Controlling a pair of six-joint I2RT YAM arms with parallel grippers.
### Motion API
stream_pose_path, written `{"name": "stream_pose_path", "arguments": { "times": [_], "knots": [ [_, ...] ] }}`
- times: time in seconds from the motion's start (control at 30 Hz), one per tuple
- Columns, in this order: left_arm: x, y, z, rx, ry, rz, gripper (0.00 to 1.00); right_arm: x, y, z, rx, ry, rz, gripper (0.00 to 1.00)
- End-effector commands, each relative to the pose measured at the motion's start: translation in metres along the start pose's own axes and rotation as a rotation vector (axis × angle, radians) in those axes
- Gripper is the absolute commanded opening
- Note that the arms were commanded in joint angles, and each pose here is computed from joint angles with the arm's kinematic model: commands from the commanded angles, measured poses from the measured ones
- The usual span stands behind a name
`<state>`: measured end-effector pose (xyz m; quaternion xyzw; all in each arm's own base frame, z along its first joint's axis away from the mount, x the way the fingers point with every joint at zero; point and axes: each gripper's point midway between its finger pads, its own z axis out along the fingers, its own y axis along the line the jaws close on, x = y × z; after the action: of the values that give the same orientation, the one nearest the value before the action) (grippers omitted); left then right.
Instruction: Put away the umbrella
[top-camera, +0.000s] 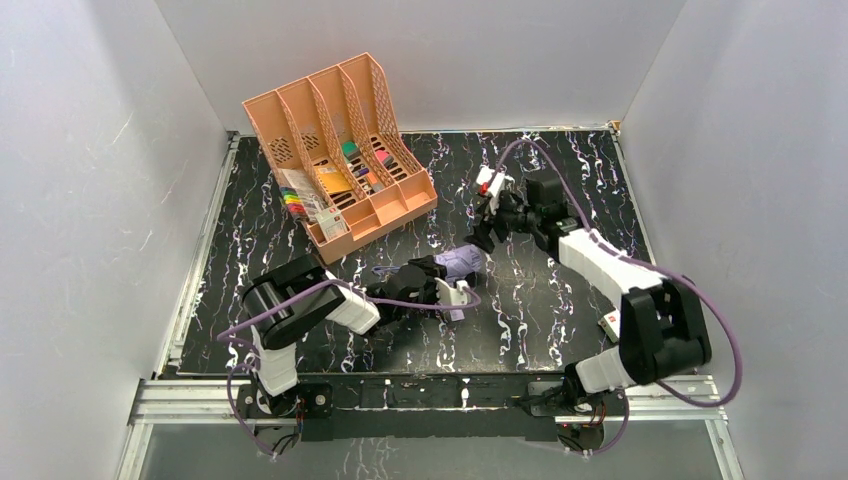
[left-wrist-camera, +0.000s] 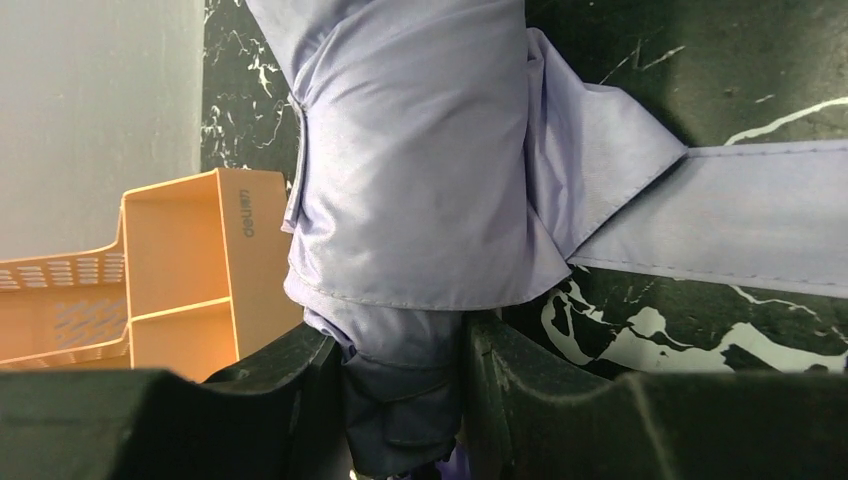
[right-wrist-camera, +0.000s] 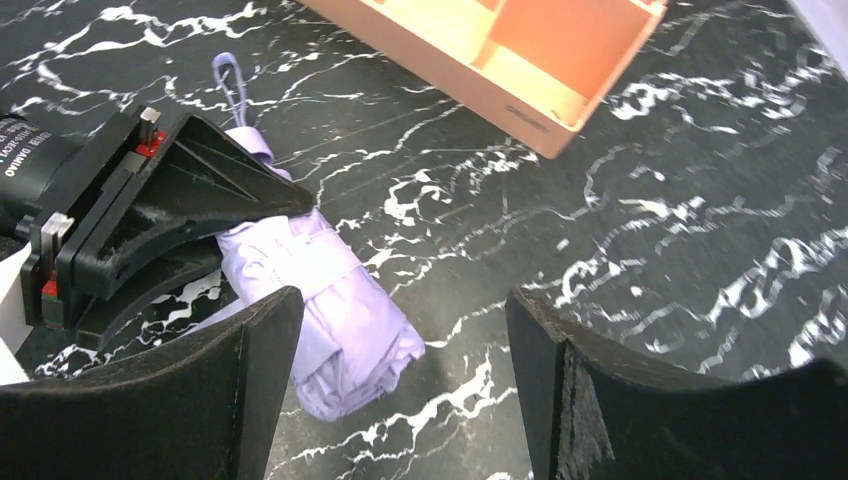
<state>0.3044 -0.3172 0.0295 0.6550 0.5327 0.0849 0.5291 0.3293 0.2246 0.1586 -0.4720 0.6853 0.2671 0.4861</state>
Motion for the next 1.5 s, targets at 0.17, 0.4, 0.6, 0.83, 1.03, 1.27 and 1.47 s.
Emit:
{"name": "stream_pose_path", "arguments": {
  "times": [0.17,0.4,0.6,0.83,1.03,1.27,1.47],
  "knots": [
    [0.053,-0.082,-0.021,0.24,0.178,0.196,0.0,0.017,0.039,0.037,-0.327,0.113,-0.069,0.84],
    [0.053,-0.089,-0.022,0.251,0.184,0.229,0.0,0.045,0.047,0.051,-0.403,0.242,-0.035,0.85],
    [0.052,-0.09,-0.021,0.246,0.183,0.227,0.0,0.077,0.044,0.057,-0.39,0.382,-0.027,0.79],
    [0.047,-0.076,-0.017,0.188,0.203,0.174,0.0,0.103,0.05,0.056,-0.392,0.497,0.021,0.67],
    [0.035,-0.052,-0.016,0.1,0.21,0.071,0.1,0.116,0.055,0.052,-0.368,0.54,0.04,0.6],
    [0.001,-0.01,-0.029,-0.016,0.129,-0.122,0.53,0.13,0.055,0.046,-0.312,0.57,0.024,0.49],
    [-0.018,0.006,-0.053,-0.055,0.063,-0.196,0.56,0.127,0.052,0.045,-0.276,0.558,0.004,0.41]
  ]
}}
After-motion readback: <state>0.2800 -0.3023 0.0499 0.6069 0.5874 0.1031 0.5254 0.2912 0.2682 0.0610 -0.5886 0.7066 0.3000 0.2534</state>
